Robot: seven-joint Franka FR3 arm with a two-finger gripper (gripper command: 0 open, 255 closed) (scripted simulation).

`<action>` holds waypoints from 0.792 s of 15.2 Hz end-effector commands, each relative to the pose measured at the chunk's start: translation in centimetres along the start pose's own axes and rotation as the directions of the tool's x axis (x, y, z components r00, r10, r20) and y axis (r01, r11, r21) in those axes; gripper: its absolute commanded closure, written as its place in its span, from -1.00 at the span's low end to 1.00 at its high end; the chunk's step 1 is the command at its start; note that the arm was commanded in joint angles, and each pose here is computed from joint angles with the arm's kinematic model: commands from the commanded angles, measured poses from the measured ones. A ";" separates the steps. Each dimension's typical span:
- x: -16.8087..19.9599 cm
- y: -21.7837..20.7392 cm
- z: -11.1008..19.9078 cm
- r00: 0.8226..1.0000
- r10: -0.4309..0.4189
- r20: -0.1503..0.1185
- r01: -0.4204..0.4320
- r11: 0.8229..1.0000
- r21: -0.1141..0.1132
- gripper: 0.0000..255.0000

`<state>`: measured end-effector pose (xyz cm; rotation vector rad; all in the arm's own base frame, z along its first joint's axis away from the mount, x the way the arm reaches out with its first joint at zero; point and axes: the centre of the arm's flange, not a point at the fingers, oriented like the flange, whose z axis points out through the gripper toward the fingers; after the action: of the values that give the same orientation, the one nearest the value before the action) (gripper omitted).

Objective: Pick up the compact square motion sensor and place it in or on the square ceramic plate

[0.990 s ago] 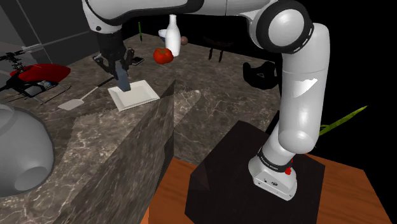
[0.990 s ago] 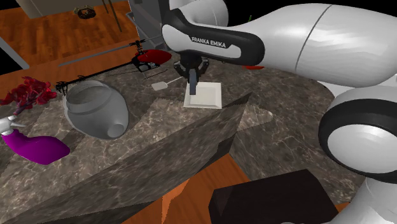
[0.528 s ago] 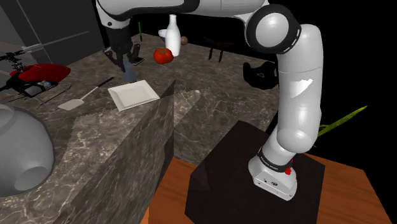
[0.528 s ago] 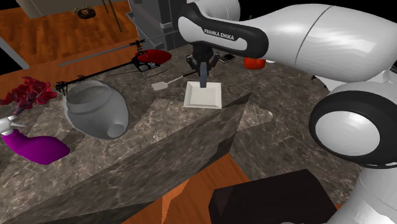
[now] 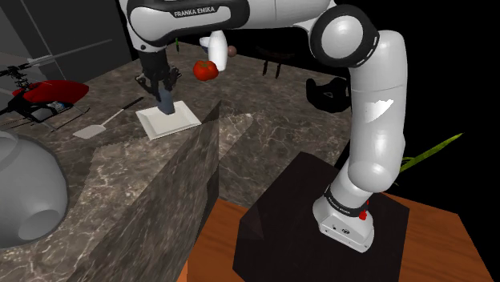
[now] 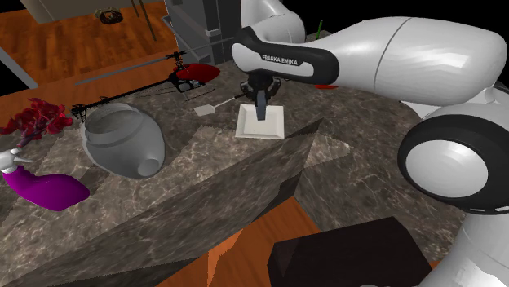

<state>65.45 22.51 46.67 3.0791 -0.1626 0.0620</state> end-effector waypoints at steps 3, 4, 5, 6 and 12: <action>-0.1 -0.2 2.0 1.000 0.000 -0.001 0.000 1.000 0.000 1.00; -0.2 -0.2 2.5 1.000 0.000 -0.001 0.000 1.000 0.000 1.00; -0.2 -0.2 3.1 1.000 0.000 -0.001 0.000 1.000 0.000 1.00; -0.2 -0.3 3.4 1.000 0.000 -0.001 0.000 1.000 0.000 1.00; -0.2 -0.3 3.4 1.000 0.000 -0.001 0.000 1.000 0.000 1.00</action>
<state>65.50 22.60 44.05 3.0836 -0.1639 0.0887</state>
